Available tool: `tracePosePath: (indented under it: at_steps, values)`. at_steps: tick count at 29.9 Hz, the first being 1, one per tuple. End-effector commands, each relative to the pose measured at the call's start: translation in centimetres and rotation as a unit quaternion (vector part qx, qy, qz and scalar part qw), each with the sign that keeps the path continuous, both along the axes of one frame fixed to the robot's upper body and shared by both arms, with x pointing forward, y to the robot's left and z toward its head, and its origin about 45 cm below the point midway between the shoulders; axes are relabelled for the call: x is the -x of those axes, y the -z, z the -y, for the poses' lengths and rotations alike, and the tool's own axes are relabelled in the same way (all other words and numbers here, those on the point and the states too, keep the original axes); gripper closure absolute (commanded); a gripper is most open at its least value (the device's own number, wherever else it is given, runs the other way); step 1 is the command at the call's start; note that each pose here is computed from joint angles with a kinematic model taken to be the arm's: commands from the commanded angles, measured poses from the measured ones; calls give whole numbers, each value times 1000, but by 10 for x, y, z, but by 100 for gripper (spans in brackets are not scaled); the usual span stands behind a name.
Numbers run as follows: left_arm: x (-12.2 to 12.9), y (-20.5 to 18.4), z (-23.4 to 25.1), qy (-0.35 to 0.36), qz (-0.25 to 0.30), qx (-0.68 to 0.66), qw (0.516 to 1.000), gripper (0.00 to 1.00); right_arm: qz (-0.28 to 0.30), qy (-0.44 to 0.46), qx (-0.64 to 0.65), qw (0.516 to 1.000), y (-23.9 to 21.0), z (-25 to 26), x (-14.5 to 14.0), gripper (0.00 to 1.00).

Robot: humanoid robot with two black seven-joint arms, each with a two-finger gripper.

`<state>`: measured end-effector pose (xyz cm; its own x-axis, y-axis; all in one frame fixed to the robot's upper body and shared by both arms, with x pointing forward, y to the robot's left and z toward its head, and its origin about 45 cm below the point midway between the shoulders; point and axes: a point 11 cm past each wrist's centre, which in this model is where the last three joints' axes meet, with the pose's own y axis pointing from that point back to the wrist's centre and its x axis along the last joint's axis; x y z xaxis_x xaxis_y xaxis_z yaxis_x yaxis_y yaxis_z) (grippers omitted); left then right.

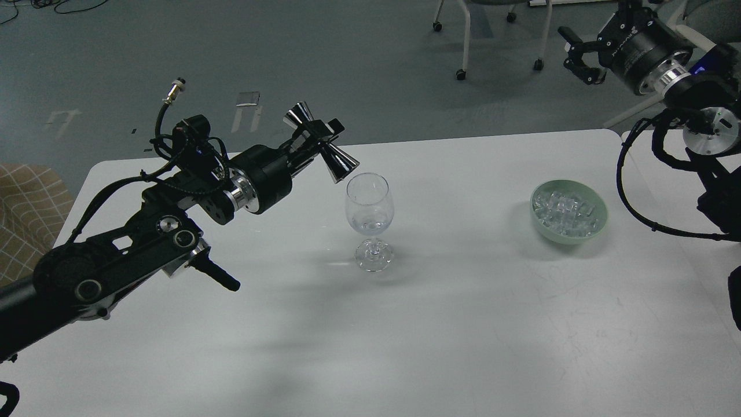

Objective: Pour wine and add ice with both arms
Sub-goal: 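Turn the jigger upright and pull it back from the glass, then lower the jigger onto the table with the left gripper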

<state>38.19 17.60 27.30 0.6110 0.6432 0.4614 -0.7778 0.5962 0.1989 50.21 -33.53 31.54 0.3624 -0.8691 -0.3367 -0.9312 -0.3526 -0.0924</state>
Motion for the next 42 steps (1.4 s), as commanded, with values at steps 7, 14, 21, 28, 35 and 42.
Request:
tracePosePath:
  at_steps: [7,14,21,28,35,42]
  values:
    - [-15,-45,-16,-42,-153,264,951,100,1,3,3,1000,-1,4,1,0]
    - [-11,-22,-83,-150,-267,494,814,100,-1,0,1,1000,1,1,1,0]
    - [35,47,-149,-251,-295,634,670,100,-2,0,2,1000,2,1,1,0]
    - [67,92,-144,-274,-304,696,590,100,-6,-4,-1,1000,6,-5,1,0]
    - [64,114,-134,-291,-296,728,545,100,-9,-7,-2,1000,9,-7,1,0]
    - [66,140,-133,-312,-299,731,528,100,-10,-6,-2,1000,10,-7,2,0]
